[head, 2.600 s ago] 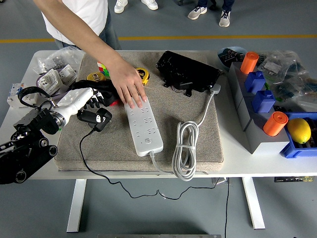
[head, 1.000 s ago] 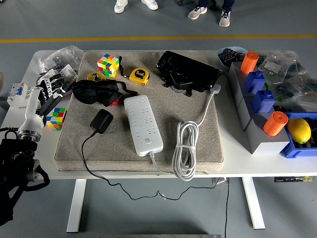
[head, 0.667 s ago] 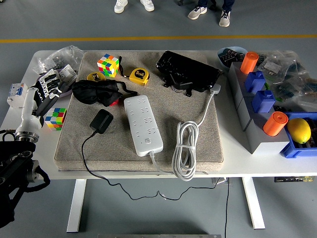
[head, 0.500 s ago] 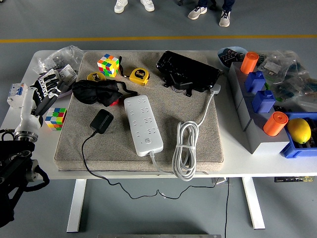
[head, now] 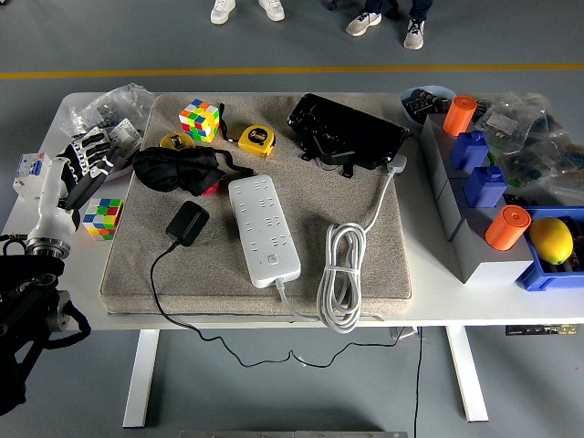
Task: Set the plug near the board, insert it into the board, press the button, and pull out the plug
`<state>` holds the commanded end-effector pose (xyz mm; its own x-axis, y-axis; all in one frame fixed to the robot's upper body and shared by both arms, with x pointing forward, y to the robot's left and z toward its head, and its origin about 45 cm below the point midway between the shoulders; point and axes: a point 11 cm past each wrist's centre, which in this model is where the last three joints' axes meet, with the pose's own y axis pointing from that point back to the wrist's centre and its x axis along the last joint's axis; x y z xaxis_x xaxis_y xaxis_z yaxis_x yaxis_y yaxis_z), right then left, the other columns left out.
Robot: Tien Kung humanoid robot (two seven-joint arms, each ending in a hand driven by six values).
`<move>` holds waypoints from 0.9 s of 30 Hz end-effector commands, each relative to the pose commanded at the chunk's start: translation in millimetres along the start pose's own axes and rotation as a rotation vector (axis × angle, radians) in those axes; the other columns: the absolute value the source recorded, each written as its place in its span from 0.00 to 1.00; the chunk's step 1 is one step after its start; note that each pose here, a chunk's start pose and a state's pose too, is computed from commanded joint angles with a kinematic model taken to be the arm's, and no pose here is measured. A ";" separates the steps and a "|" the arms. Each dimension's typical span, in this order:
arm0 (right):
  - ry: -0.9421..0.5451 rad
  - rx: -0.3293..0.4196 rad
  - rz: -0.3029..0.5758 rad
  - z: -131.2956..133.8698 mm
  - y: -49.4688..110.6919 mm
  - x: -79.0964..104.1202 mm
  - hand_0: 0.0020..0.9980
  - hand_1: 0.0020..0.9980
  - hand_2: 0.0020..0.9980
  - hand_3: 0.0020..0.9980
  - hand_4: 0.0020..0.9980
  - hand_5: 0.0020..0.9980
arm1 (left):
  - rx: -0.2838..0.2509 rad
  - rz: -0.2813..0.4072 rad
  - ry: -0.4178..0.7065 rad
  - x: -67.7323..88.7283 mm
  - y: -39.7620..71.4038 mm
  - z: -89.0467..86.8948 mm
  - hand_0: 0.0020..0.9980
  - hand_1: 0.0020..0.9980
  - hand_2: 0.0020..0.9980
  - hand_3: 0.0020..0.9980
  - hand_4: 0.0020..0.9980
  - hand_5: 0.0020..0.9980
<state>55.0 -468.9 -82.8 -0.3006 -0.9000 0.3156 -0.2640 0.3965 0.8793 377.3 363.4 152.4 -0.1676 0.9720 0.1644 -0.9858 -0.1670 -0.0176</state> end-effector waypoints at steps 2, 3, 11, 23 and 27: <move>-0.004 0.000 0.003 0.2 0.1 0.6 0.62 0.67 0.68 0.58 1.00 0.51 | 0.002 0.003 0.002 1.2 0.5 -0.3 0.75 0.75 0.73 0.73 0.97 0.56; -0.005 0.000 0.004 0.0 0.0 0.7 0.62 0.67 0.68 0.58 1.00 0.51 | 0.003 0.005 0.002 2.3 0.9 -0.6 0.75 0.75 0.73 0.73 0.97 0.56; -0.010 0.002 0.006 -3.0 -0.6 -1.4 0.62 0.66 0.68 0.58 1.00 0.52 | 0.006 0.023 0.019 6.6 0.4 0.9 0.75 0.75 0.73 0.72 0.97 0.56; -0.019 0.009 0.008 -6.3 -0.9 -0.4 0.62 0.66 0.68 0.58 1.00 0.52 | -0.006 0.025 0.027 7.2 -1.8 5.5 0.76 0.75 0.73 0.72 0.96 0.62; -0.021 0.009 0.006 -5.1 -0.7 -0.9 0.62 0.66 0.68 0.58 1.00 0.52 | -0.006 0.027 0.023 7.5 -2.1 6.2 0.76 0.75 0.73 0.72 0.96 0.62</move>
<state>60.1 -469.3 -81.9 -0.3208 -0.8939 0.3130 -0.2703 0.4031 0.8743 378.2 370.0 159.8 -0.1947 0.9707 0.1407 -0.9809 -0.1927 -0.0280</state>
